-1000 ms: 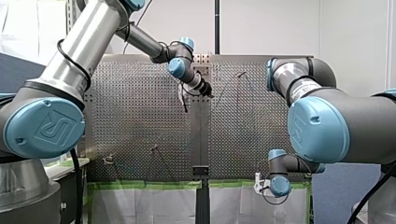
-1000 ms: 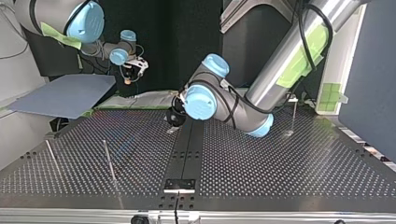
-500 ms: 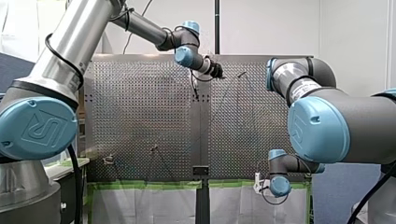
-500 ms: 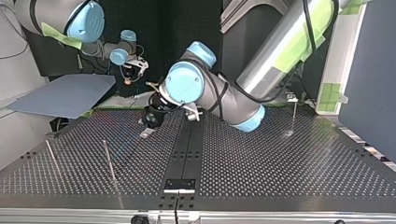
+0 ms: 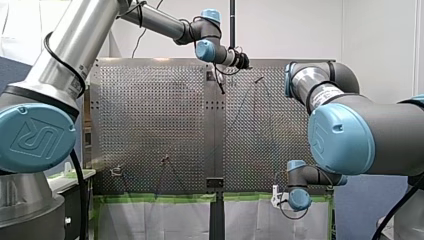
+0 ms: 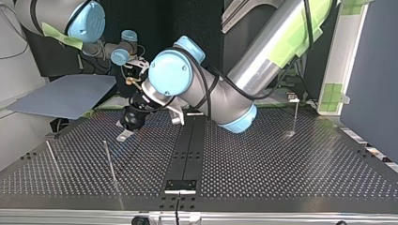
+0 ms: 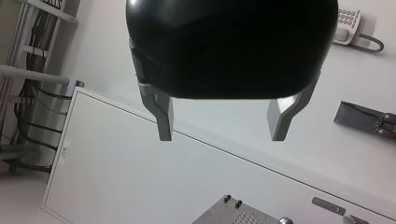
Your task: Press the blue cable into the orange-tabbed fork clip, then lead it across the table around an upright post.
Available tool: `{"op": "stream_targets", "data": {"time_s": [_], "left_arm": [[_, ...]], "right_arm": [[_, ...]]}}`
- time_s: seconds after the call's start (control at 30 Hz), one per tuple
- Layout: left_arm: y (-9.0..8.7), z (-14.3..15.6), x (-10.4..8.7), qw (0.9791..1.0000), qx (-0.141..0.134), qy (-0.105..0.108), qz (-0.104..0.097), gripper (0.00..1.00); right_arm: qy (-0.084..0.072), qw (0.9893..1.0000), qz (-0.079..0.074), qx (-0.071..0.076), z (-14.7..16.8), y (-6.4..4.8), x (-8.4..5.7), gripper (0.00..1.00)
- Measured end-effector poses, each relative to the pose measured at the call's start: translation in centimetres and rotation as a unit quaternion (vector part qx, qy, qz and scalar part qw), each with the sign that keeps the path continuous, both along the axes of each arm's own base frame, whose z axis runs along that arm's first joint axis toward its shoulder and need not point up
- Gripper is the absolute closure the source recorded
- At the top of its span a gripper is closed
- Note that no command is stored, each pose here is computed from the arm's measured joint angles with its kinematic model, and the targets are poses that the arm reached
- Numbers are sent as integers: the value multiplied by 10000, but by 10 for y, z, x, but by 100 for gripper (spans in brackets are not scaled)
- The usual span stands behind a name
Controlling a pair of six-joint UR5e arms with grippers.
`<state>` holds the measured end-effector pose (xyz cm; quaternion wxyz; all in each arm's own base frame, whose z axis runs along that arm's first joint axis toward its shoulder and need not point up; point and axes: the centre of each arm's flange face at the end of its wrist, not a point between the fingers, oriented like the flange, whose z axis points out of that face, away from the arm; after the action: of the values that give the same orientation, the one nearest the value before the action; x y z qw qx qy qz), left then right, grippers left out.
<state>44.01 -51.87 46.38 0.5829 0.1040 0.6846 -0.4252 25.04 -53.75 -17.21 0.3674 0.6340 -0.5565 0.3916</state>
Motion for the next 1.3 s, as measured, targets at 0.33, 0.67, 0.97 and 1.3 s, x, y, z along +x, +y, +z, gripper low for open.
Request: {"op": "stream_targets", "data": {"time_s": [0.33,0.67,0.97,1.3], "left_arm": [[0,-7,3,10000,57,75,-22,0],[-17,-38,4,9995,264,147,-55,0],[-14,-54,2,9963,798,173,265,0],[-2,-57,2,9888,1335,114,659,0]], "right_arm": [[-10,10000,7,-7,0,0,0,99],[-32,10000,4,-26,0,-2,-1,99],[-38,10000,31,-29,1,-1,1,99],[-21,10000,48,-9,0,0,2,99]]}}
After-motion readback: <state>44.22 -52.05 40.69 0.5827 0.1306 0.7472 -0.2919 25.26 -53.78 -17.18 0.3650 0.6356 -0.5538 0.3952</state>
